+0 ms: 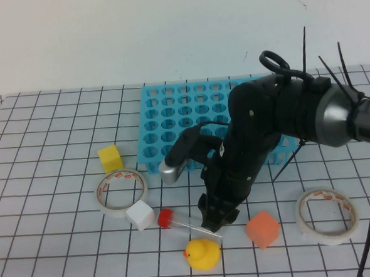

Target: Place the test tubes

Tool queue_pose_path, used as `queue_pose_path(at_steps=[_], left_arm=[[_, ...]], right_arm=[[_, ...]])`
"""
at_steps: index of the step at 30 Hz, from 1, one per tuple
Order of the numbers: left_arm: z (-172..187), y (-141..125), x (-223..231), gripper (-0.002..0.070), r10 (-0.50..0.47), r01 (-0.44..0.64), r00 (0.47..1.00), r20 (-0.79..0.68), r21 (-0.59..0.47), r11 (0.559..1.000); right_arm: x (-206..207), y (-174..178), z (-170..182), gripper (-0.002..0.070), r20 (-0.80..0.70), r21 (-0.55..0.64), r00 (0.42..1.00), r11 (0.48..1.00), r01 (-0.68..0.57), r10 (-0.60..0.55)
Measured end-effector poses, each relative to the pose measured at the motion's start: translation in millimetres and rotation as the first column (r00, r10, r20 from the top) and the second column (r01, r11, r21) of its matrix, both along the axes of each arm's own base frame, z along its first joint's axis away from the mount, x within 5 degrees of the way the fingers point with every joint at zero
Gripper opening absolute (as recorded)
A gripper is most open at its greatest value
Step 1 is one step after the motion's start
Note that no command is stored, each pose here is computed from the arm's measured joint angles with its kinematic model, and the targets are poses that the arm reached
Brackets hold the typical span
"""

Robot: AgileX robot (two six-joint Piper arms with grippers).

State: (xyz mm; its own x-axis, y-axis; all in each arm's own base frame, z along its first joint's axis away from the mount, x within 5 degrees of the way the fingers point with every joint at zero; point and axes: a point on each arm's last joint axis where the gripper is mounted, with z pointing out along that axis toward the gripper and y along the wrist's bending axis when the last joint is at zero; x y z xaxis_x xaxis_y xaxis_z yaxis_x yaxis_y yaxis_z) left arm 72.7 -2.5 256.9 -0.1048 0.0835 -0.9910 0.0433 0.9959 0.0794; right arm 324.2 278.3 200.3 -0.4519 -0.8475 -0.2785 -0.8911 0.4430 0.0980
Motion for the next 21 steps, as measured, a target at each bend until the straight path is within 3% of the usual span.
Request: queue_pose_path(at_steps=[17, 21], left_arm=[[0.0, 0.0, 0.0, -0.0002, 0.0, 0.0, 1.0, 0.0, 0.0, 1.0], [0.0, 0.0, 0.0, -0.0002, 0.0, 0.0, 1.0, 0.0, 0.0, 1.0]], right_arm=[[1.3, 4.5, -13.6, 0.0355, -0.043, -0.002, 0.999, 1.0, 0.007, -0.007], [2.4, 5.7, -21.6, 0.0355, -0.046, -0.01, 0.998, 0.999, -0.038, 0.037]])
